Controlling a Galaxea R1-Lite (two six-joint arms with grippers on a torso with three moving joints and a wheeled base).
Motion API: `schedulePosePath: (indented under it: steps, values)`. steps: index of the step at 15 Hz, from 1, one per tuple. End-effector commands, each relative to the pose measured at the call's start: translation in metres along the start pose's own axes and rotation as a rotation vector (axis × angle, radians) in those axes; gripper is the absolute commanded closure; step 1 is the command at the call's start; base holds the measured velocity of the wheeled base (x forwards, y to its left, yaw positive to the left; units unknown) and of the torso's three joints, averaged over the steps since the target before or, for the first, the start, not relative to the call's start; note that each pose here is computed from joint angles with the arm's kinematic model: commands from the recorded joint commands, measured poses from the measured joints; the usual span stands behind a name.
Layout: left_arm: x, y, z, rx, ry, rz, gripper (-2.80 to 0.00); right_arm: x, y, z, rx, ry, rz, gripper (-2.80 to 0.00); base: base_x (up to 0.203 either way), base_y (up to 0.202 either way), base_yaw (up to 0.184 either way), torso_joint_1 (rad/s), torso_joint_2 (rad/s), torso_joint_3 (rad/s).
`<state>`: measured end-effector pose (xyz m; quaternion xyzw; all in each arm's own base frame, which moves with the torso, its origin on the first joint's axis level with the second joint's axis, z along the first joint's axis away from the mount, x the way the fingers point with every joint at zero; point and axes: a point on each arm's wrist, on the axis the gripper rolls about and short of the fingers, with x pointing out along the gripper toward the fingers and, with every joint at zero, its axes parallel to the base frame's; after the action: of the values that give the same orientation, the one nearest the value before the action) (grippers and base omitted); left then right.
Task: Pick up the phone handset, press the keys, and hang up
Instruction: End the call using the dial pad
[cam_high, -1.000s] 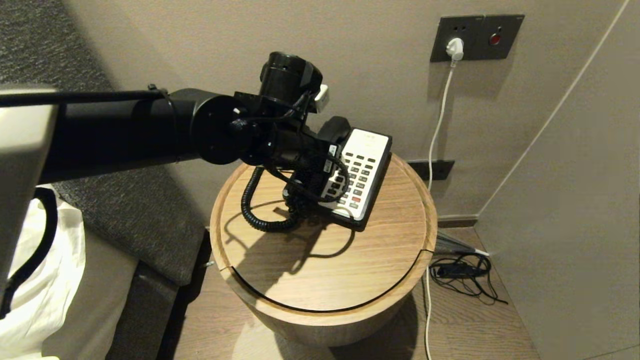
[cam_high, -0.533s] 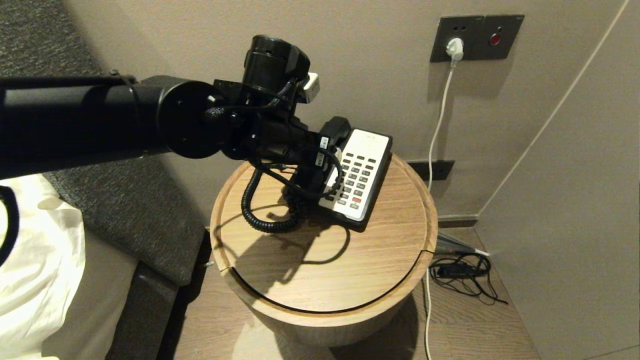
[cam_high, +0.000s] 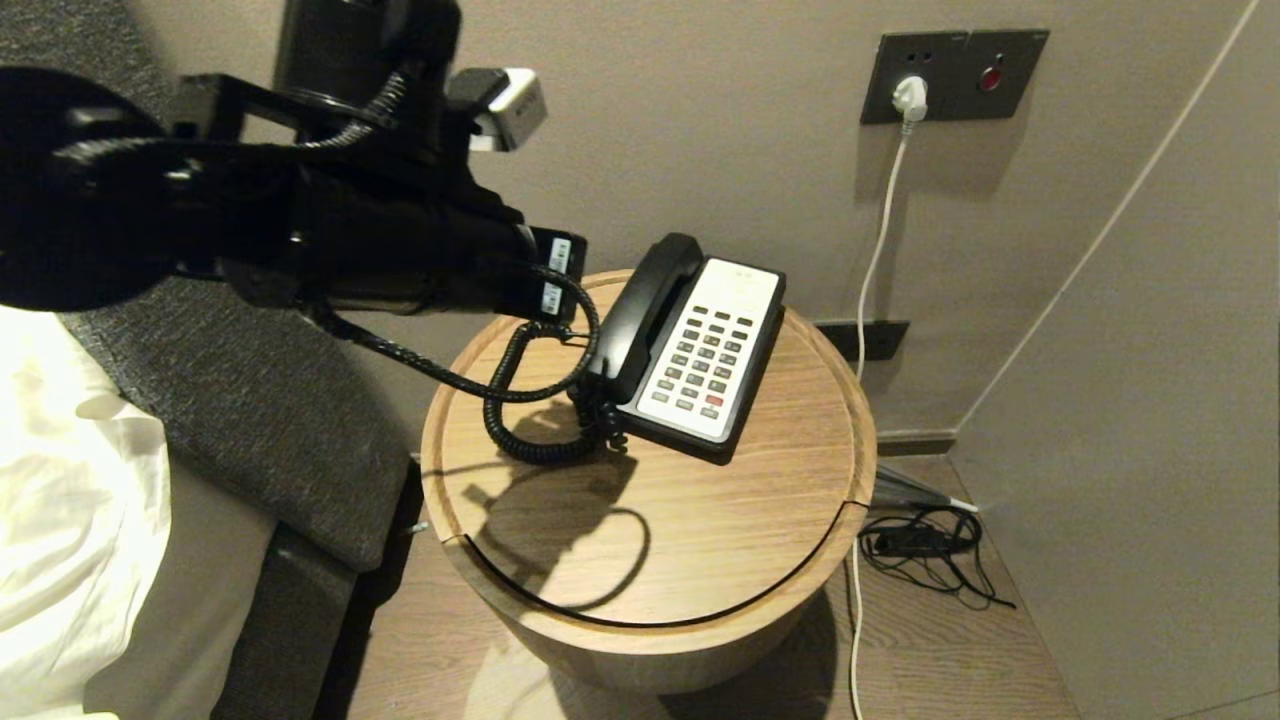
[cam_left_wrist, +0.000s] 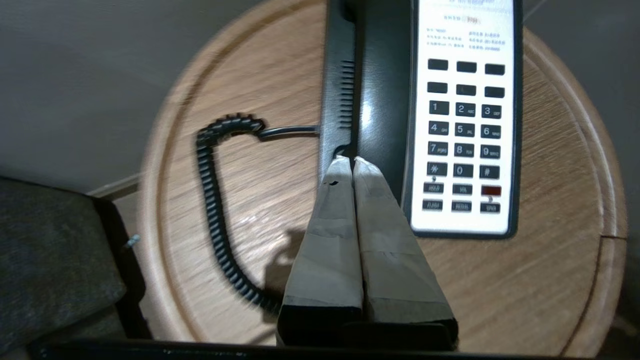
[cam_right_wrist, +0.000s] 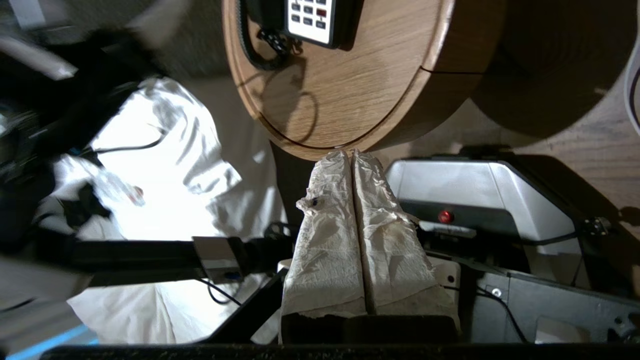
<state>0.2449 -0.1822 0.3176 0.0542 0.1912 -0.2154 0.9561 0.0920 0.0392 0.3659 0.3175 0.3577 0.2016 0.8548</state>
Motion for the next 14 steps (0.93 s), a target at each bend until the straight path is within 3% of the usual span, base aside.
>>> schedulePosePath:
  steps: [1,5,9,14]
  values:
    - [-0.042,0.011,0.007,-0.019,-0.075,0.004,0.0,0.061,0.006,0.021,0.006,0.142,-0.055,0.0,0.0,0.0,0.0,0.0,0.0,0.0]
    - [-0.079,0.032,0.002,-0.046,-0.119,0.055,0.0,0.143,0.034,0.042,-0.054,0.235,-0.069,0.0,0.0,0.0,0.0,0.0,0.0,0.0]
    - [-0.102,0.054,-0.007,-0.079,-0.146,0.137,0.0,0.227,0.045,0.023,-0.105,0.369,-0.127,0.0,0.0,0.0,0.0,0.0,0.0,0.0]
    - [-0.123,0.059,-0.02,-0.117,-0.16,0.118,0.0,0.284,0.043,0.012,-0.177,0.353,-0.168,0.0,0.0,0.0,0.0,0.0,0.0,0.0]
